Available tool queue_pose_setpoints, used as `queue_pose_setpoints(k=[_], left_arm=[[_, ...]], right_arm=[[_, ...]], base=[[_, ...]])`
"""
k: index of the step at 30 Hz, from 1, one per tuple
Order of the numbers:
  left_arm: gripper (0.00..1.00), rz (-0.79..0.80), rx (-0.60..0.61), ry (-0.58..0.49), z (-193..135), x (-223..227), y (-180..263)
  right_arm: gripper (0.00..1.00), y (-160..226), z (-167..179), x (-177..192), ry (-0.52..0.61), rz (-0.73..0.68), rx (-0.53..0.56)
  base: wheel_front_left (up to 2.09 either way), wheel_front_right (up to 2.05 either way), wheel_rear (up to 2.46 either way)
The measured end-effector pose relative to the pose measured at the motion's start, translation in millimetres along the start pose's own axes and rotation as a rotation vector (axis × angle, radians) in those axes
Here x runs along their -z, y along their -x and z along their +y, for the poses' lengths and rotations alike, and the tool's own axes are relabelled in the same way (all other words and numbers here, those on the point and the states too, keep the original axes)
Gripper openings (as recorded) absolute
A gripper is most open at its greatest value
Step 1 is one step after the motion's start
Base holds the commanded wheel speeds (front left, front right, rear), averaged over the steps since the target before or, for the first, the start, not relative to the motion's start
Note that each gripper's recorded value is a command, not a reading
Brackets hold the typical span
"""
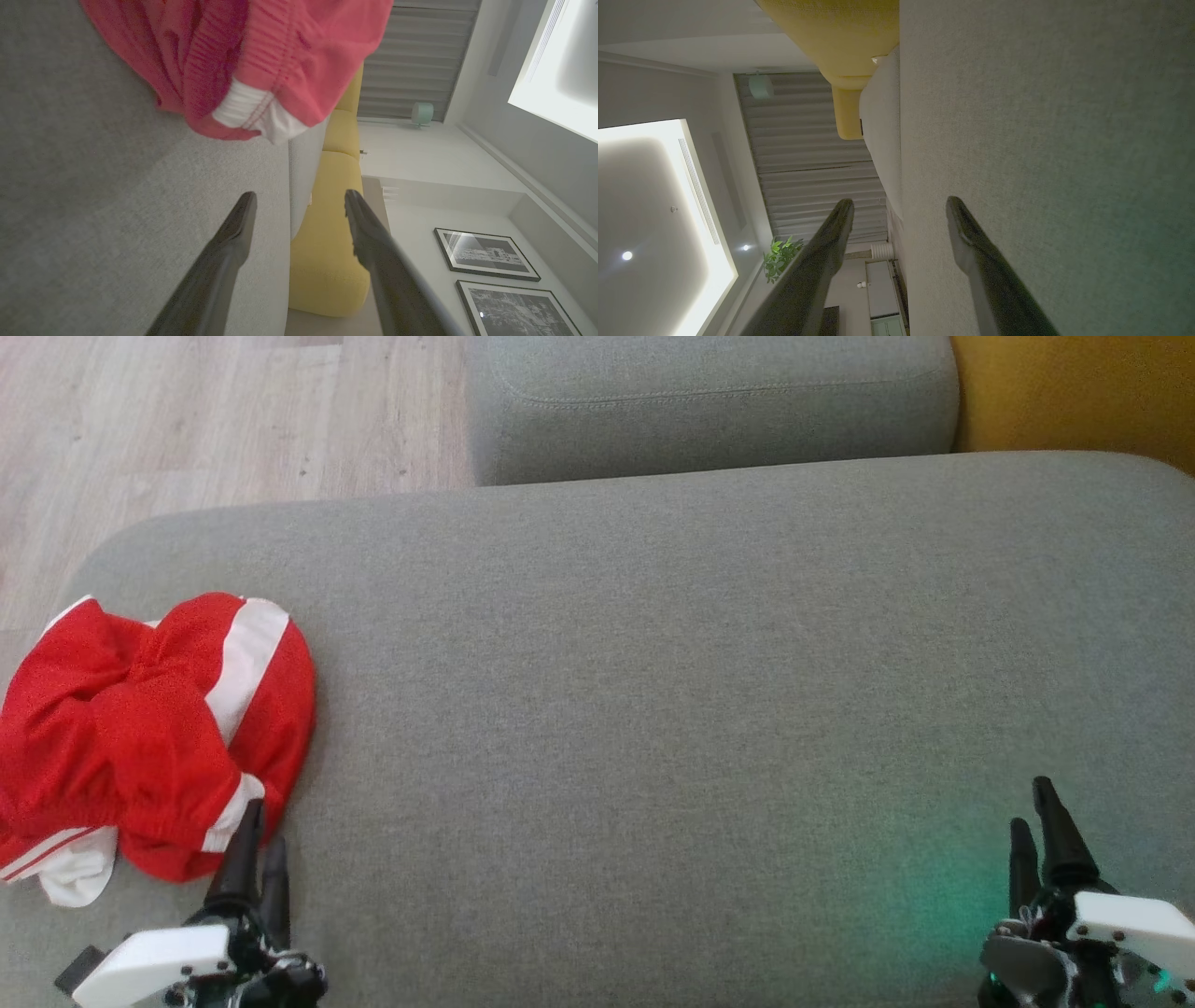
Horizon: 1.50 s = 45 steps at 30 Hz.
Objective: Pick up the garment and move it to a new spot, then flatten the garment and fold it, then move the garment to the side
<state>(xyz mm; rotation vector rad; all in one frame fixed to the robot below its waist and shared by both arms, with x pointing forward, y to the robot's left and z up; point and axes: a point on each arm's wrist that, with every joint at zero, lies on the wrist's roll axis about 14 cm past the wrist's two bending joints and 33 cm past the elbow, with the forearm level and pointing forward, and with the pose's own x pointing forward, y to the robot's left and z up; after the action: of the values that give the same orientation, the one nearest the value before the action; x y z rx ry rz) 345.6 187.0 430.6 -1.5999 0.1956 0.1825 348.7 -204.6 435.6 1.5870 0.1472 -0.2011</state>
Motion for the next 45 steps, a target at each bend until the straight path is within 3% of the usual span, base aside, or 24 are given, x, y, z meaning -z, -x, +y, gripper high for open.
queue_pose_setpoints(k=[9,34,45], left_arm=[[1.0,-0.01,0.023,-0.092,-8.9,-0.3,-1.0],[1.0,0.004,0.054,-0.546,-31.0,17.4,3.5],[1.0,-0.021,0.048,-0.666,-34.4,16.9,8.1]], right_arm=[[1.0,-0.9,2.6,3.4,0.073,0.003,-0.004],[1.0,1.7,22.7,41.5,0.491,0.086,-0.087],[1.0,3.4,27.0,52.1,0.625,0.1,-0.119]], base=[[0.0,0.0,0.0],[0.0,0.0,0.0],[0.0,0.0,0.0]])
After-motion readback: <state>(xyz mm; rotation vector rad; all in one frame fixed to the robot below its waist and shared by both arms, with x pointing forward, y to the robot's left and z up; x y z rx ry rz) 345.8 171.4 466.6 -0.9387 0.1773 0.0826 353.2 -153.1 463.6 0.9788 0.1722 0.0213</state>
